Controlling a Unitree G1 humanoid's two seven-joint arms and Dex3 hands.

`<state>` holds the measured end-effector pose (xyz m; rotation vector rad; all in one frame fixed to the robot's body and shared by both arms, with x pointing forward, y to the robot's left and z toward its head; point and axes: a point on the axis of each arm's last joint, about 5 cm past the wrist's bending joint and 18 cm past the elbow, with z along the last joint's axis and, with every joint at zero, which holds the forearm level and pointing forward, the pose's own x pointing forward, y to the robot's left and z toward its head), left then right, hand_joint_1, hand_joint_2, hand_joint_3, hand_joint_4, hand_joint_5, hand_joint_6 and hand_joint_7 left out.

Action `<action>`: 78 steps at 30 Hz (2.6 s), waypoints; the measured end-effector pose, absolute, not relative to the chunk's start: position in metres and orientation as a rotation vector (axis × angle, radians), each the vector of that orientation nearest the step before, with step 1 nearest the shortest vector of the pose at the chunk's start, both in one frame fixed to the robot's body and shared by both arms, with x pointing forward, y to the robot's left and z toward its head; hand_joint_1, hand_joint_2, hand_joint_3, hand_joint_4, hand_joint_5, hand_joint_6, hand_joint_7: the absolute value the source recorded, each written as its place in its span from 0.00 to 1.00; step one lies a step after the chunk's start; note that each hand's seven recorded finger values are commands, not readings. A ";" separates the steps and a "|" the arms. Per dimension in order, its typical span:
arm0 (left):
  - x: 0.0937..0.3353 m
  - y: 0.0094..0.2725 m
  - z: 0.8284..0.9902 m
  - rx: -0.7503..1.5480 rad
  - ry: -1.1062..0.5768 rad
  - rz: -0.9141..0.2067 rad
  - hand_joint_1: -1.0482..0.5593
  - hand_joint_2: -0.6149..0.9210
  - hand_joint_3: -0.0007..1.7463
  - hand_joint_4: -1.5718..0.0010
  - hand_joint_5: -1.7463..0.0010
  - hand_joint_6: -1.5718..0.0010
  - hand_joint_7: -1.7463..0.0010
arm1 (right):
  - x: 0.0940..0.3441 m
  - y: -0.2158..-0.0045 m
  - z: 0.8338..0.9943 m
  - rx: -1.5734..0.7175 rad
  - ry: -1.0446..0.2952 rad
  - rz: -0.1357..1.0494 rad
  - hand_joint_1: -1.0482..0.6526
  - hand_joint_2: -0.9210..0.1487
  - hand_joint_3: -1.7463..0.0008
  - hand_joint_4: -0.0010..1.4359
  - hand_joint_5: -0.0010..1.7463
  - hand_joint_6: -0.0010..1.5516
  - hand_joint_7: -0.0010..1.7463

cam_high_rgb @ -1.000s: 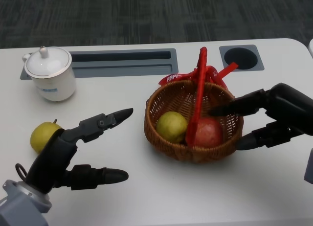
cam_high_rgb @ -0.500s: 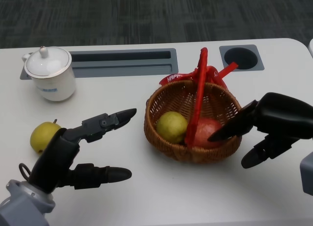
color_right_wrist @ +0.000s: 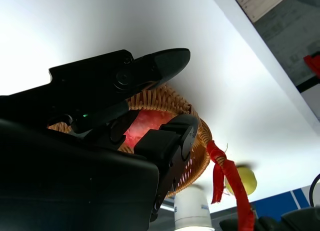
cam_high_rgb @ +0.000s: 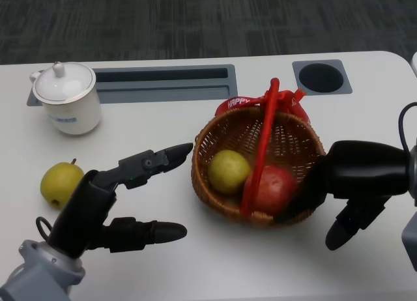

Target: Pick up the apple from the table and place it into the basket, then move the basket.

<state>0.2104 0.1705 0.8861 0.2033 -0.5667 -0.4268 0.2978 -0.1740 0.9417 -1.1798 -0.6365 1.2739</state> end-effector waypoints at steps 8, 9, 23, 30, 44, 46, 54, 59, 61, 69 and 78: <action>0.203 0.165 0.885 0.171 -0.587 -0.374 0.41 0.91 0.00 0.58 0.99 0.61 0.99 | 0.312 -0.167 0.955 -1.199 -0.554 1.263 0.20 0.02 1.00 0.62 0.00 0.49 0.00; 0.203 0.164 0.885 0.171 -0.591 -0.368 0.41 0.91 0.00 0.58 0.99 0.61 0.99 | 0.313 -0.167 0.957 -1.198 -0.546 1.249 0.20 0.02 1.00 0.62 0.00 0.49 0.00; 0.196 0.160 0.881 0.144 -0.609 -0.338 0.46 0.90 0.00 0.57 0.99 0.60 0.99 | 0.326 -0.170 0.961 -1.142 -0.377 1.099 0.21 0.03 1.00 0.60 0.01 0.48 0.00; 0.192 0.157 0.882 0.137 -0.628 -0.328 0.45 0.90 0.00 0.55 0.99 0.59 0.99 | 0.328 -0.166 0.961 -1.139 -0.349 1.117 0.21 0.03 1.00 0.62 0.01 0.49 0.00; 0.183 0.157 0.884 0.151 -0.650 -0.267 0.46 0.89 0.00 0.53 0.99 0.57 0.99 | 0.320 -0.147 0.952 -1.385 -0.514 1.294 0.20 0.04 1.00 0.65 0.01 0.54 0.01; 0.183 0.156 0.885 0.149 -0.652 -0.261 0.46 0.89 0.00 0.53 0.98 0.57 0.99 | 0.321 -0.144 0.953 -1.457 -0.538 1.319 0.19 0.04 1.00 0.64 0.01 0.53 0.01; 0.184 0.155 0.886 0.135 -0.667 -0.234 0.46 0.89 0.00 0.51 0.98 0.56 0.99 | 0.326 -0.139 0.952 -1.638 -0.555 1.253 0.32 0.07 0.99 0.60 0.01 0.44 0.01; 0.184 0.154 0.887 0.128 -0.679 -0.213 0.46 0.89 0.00 0.51 0.98 0.56 0.99 | 0.328 -0.138 0.950 -1.638 -0.588 1.174 0.49 0.03 0.99 0.73 0.06 0.53 0.04; 0.184 0.154 0.887 0.125 -0.680 -0.206 0.46 0.89 0.00 0.51 0.98 0.55 0.99 | 0.328 -0.138 0.950 -1.615 -0.592 1.152 0.51 0.03 1.00 0.75 0.07 0.54 0.04; 0.182 0.155 0.887 0.123 -0.699 -0.184 0.46 0.90 0.00 0.50 0.98 0.55 0.99 | 0.332 -0.136 0.954 -1.519 -0.551 1.029 0.47 0.00 0.99 0.68 0.36 0.56 0.00; 0.179 0.157 0.887 0.126 -0.719 -0.161 0.46 0.89 0.00 0.50 0.98 0.54 0.99 | 0.331 -0.136 0.948 -1.474 -0.502 1.005 0.38 0.00 0.88 0.60 0.41 0.57 0.01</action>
